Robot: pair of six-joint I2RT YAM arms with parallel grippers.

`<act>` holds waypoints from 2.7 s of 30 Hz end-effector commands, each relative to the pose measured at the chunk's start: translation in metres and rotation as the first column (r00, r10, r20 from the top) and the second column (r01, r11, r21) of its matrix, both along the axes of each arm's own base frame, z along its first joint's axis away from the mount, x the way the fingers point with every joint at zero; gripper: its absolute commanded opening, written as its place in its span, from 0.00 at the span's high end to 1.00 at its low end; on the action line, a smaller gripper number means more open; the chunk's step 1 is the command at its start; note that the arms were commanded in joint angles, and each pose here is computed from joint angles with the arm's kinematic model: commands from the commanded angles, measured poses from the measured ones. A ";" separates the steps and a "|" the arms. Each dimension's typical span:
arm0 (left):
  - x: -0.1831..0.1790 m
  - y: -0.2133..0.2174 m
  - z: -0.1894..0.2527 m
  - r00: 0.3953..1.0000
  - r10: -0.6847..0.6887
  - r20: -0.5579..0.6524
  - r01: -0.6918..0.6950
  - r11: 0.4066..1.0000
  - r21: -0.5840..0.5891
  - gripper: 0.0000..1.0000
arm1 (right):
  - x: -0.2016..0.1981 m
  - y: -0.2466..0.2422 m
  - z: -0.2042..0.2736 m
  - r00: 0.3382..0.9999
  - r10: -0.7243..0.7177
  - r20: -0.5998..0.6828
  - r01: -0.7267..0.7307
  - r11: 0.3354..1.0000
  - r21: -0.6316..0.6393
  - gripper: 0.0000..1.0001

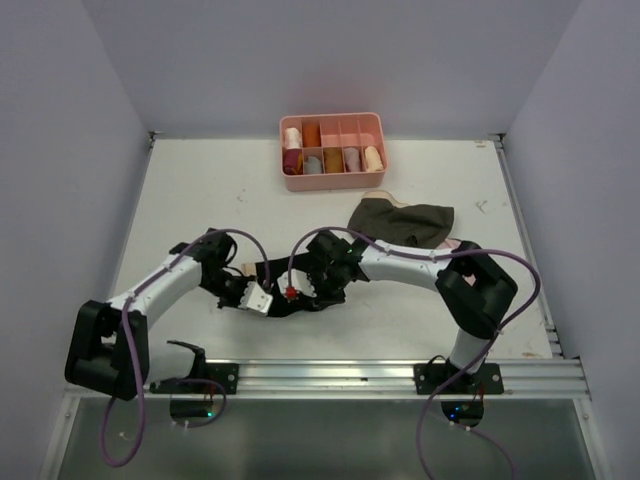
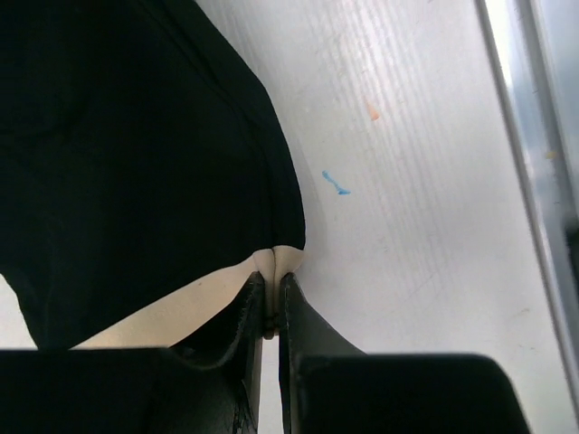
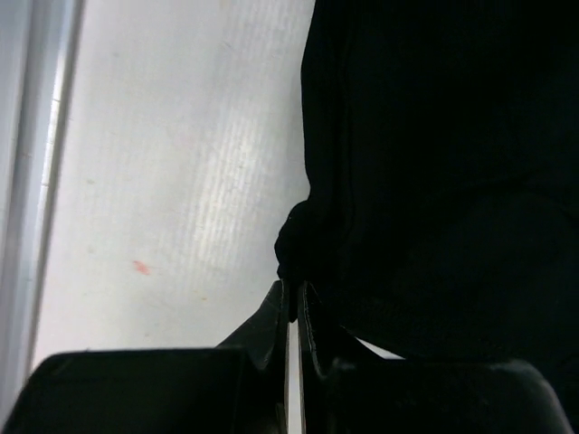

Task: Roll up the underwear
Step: Fold the underwear

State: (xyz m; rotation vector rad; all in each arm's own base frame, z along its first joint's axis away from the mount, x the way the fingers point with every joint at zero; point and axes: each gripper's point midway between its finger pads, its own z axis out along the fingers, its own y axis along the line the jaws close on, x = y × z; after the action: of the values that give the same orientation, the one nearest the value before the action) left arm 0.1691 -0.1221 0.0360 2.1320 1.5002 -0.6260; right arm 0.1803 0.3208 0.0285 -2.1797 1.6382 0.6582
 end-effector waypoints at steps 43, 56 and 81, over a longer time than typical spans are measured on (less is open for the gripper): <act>0.105 -0.003 0.022 0.443 0.363 -0.820 -0.643 0.766 -0.008 1.00 | 0.079 -0.011 0.046 0.551 -0.360 -0.753 0.414 0.901 -0.129 0.87; 0.117 0.000 0.019 0.491 0.403 -0.772 -0.632 0.775 0.003 1.00 | 0.164 0.028 0.121 0.612 -0.499 -0.614 0.659 0.750 0.048 0.50; 0.096 -0.009 0.012 0.619 0.416 -0.667 -0.546 0.838 0.016 1.00 | 0.144 0.109 -0.008 0.548 -0.580 -0.603 0.671 0.735 -0.098 0.79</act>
State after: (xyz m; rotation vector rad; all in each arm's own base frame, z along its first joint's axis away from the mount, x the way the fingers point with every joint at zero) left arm 0.2636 -0.1306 0.0380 1.2365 2.2151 -1.3820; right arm 0.3236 0.4293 0.0327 -1.1757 2.3660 1.2627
